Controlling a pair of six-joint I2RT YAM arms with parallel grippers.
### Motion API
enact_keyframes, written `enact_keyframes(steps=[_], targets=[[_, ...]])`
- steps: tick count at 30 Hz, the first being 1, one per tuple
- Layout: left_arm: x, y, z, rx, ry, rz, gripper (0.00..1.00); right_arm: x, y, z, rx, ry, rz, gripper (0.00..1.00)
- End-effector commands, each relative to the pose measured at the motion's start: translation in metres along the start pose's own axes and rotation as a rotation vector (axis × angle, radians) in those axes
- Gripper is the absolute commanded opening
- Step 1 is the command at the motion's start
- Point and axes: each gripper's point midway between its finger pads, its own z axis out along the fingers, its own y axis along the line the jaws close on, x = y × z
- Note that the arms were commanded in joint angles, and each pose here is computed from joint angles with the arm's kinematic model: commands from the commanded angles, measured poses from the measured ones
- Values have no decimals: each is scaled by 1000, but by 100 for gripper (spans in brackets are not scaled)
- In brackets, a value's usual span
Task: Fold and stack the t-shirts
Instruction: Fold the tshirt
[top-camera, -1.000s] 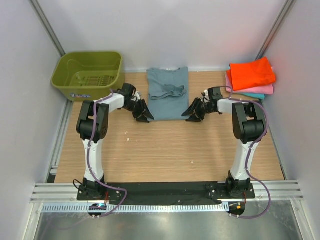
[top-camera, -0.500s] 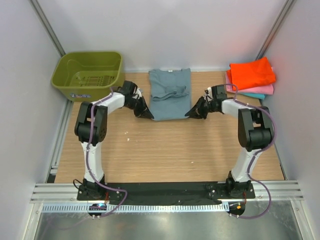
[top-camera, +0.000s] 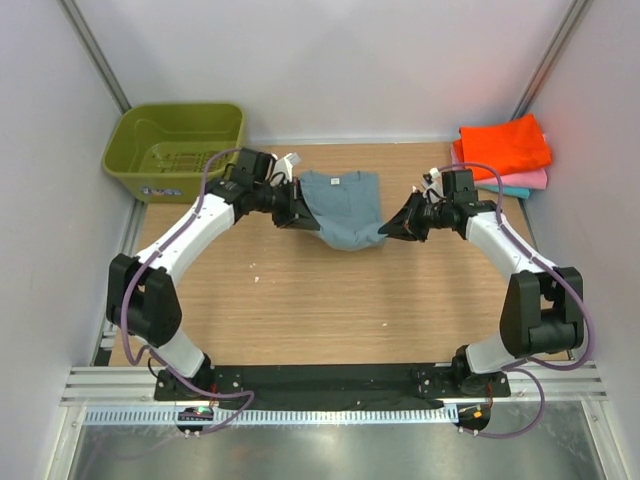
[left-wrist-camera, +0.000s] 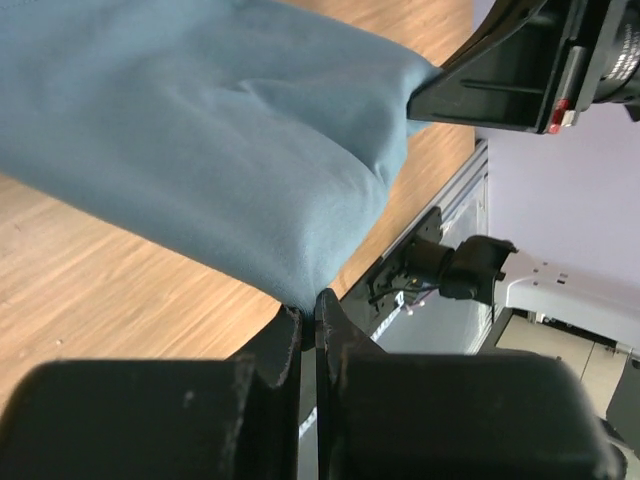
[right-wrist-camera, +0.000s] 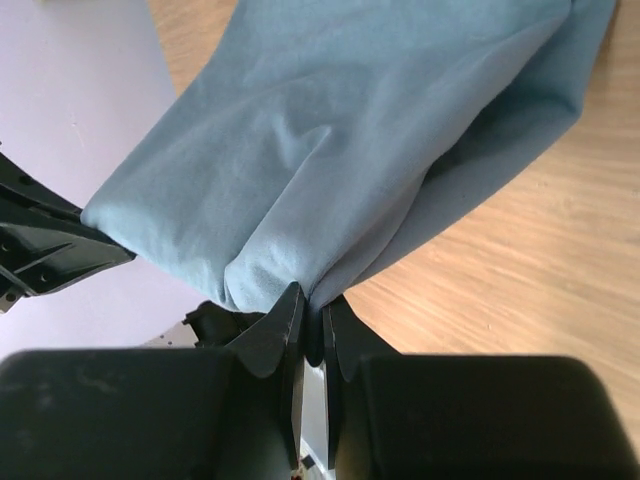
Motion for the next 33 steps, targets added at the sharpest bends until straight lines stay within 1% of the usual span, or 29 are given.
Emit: enact_keyframes(steps=[1,6,11,13,14,15,16,17,18,19,21,22,23,24,25,26,27,28,29,30,31,32,33], targets=[[16,1,-9,-15,17,29,0,12,11,-15,-17,0,-42,11],[27,14,-11,-52,31,20,0,7,15,-16,-22,-19,-68,11],[19,35,-13,-94,8,-40,0,-18,24,-6,-45,-48,-82,11],[-1,39,-16,-88,-40,-43,0,-30,25,0,-52,-56,-89,11],[-8,40,-17,-87,-54,-42,0,-39,34,1,-64,-72,-107,11],[-19,47,-15,-93,-69,-52,0,-46,29,10,-59,-63,-93,11],[-34,41,-18,-81,-99,-33,0,-53,32,13,-63,-68,-96,11],[-43,42,-18,-79,-112,-30,0,-68,44,14,-83,-89,-122,11],[-52,53,-11,-90,-111,-44,0,-77,38,25,-76,-80,-112,11],[-72,47,-13,-75,-149,-14,0,-95,53,27,-101,-112,-151,11],[-95,56,-6,-91,-177,5,0,-122,63,35,-135,-159,-178,11],[-106,75,12,-110,-168,-4,0,-136,49,56,-122,-154,-155,11],[-136,65,10,-104,-228,53,0,-156,66,58,-153,-195,-190,12],[-151,77,15,-165,-255,106,4,-171,68,67,-173,-219,-223,27],[-160,101,31,-231,-248,110,24,-183,53,84,-146,-222,-241,35],[-176,100,29,-273,-287,161,41,-200,69,81,-151,-265,-296,46],[-198,96,18,-362,-362,206,56,-206,71,82,-144,-277,-312,71],[-206,95,13,-397,-390,234,73,-209,76,79,-154,-283,-334,78],[-212,85,5,-407,-418,255,76,-208,87,72,-176,-284,-360,83],[-215,78,-2,-410,-436,274,77,-207,89,67,-179,-285,-374,87],[-211,76,-6,-422,-429,279,78,-200,86,64,-169,-272,-380,91],[-210,61,-21,-413,-453,294,78,-195,95,52,-176,-276,-397,91],[-199,67,-21,-425,-424,284,78,-192,92,43,-166,-278,-388,92]])
